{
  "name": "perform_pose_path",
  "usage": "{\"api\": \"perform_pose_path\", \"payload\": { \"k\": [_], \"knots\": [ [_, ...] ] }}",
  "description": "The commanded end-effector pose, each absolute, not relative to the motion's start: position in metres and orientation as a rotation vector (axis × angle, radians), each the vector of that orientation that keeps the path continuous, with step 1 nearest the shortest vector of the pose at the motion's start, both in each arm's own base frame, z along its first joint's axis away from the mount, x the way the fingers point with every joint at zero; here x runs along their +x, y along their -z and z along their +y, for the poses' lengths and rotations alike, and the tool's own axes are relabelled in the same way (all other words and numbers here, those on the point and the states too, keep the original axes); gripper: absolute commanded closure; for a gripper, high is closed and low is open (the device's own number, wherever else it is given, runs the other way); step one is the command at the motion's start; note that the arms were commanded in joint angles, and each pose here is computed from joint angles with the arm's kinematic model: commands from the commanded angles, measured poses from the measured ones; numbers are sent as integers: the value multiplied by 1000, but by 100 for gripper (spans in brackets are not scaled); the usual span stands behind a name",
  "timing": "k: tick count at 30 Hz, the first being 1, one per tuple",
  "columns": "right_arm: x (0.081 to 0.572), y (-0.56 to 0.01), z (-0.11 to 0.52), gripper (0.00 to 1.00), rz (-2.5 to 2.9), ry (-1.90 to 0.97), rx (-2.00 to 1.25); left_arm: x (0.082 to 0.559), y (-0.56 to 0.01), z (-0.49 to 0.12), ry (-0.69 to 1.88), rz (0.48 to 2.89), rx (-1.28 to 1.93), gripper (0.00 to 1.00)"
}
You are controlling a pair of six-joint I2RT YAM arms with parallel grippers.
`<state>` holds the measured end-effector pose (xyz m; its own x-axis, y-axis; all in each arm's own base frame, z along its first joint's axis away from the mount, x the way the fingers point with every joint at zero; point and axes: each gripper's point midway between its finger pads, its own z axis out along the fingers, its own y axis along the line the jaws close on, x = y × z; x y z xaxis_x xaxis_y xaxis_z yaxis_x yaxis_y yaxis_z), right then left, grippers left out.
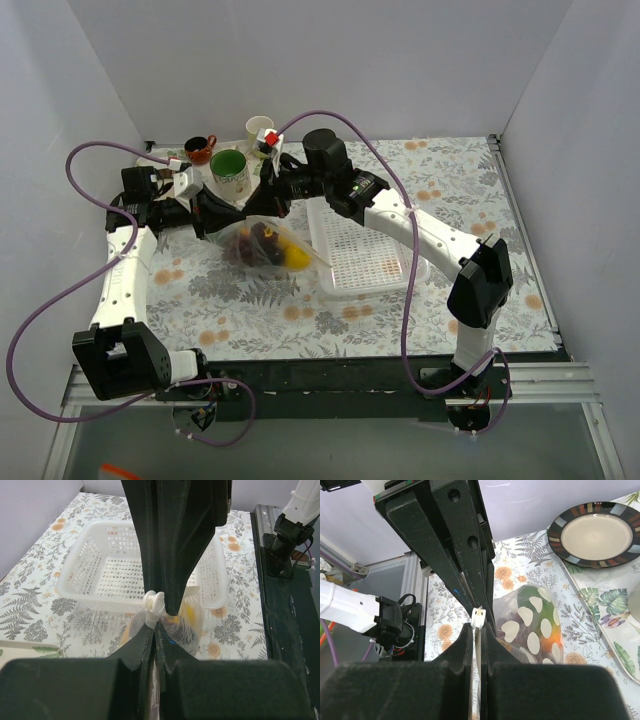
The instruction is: Open the zip-top bag and remove the fake food
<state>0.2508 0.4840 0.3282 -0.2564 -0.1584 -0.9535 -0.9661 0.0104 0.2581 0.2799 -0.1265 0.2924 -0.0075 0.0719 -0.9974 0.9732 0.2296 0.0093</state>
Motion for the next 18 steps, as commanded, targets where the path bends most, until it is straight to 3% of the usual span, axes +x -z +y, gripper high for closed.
{"api": "perform_pose_path", "payload": {
  "k": [1,2,3,6,18],
  "knots": [
    [248,-360,483,96,1409,-1343,-1192,276,-303,-128,962,1319,1117,100],
    [248,-360,484,91,1411,-1345,-1190,276,-303,-127,956,1321,1118,100],
    [249,-360,484,79,1413,-1345,-1188,277,-303,-127,956,1325,1116,100],
    [251,-359,487,62,1416,-1348,-1188,277,-302,-127,948,1330,1115,100],
    [252,-360,492,62,1410,-1367,-1184,277,-300,-127,951,1341,1111,100]
  ]
}}
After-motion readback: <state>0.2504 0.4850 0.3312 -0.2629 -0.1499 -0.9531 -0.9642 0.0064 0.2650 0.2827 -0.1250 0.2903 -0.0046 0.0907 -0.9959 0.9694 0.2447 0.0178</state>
